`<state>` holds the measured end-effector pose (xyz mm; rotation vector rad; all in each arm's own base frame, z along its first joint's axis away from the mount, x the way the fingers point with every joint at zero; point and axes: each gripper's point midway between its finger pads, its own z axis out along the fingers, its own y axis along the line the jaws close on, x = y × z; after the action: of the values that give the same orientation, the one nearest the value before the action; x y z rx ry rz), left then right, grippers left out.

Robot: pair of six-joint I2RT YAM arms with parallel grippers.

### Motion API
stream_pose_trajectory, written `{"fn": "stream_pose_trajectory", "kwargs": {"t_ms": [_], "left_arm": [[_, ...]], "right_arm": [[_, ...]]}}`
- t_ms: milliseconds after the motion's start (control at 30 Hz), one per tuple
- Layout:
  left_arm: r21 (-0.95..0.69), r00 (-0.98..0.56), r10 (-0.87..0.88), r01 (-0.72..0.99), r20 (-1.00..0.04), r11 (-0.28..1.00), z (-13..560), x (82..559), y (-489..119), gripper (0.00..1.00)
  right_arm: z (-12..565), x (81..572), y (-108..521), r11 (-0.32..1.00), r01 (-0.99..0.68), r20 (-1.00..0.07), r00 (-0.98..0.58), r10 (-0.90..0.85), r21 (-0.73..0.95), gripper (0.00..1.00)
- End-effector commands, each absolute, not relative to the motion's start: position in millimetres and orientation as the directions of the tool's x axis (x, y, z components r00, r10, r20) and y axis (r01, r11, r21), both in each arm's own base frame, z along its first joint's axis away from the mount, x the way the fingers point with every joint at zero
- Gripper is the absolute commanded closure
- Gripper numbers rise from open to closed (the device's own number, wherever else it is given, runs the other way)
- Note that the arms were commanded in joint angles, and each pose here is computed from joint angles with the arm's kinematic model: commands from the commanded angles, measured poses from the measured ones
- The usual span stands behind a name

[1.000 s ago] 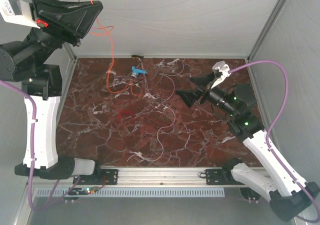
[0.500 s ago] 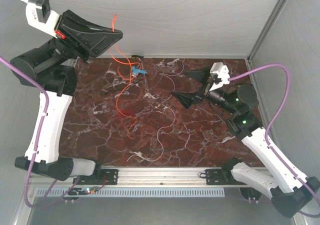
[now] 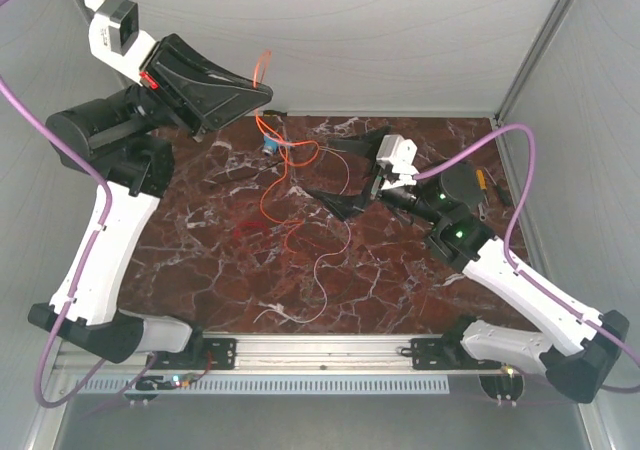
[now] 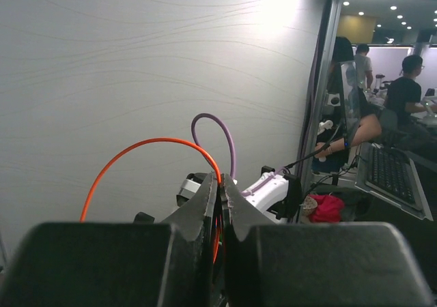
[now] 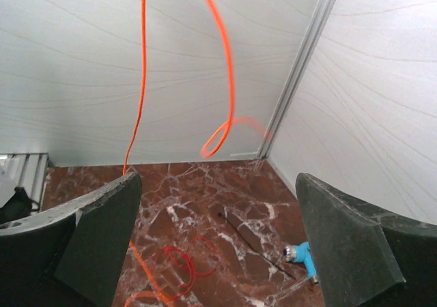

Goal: Zip-tie the wires
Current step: Straighten the cable at the center of the board.

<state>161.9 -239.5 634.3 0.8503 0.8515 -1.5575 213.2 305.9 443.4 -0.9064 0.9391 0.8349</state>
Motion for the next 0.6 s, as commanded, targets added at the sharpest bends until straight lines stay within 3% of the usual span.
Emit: {"fn": "stream_pose_trajectory", "kwargs": {"t_ms": [0,133,333,567], "left_arm": [[-0.053,-0.123,-0.471,0.986,-0.873,-0.158,634.5,153.5,-243.3,1.00],[-0.050,-0.126,-0.471,0.984,-0.873,-0.170,634.2,150.6,-245.9,1.00],[-0.047,-0.129,-0.471,0.982,-0.872,-0.181,633.4,148.0,-248.9,1.00],[-0.045,-0.131,-0.470,0.981,-0.873,-0.190,632.1,146.8,-251.8,1.00]], "right_arm": [[490.0,212.9,300.4,0.473,-0.814,-0.830,0.494,0.259,-0.337,0.08],[497.7,212.3,301.9,0.487,-0.807,-0.816,0.506,0.279,-0.334,0.13],[507.1,215.6,302.1,0.513,-0.794,-0.797,0.523,0.302,-0.326,0.34],[515.2,222.6,310.0,0.516,-0.794,-0.791,0.525,0.315,-0.321,0.40]]}}
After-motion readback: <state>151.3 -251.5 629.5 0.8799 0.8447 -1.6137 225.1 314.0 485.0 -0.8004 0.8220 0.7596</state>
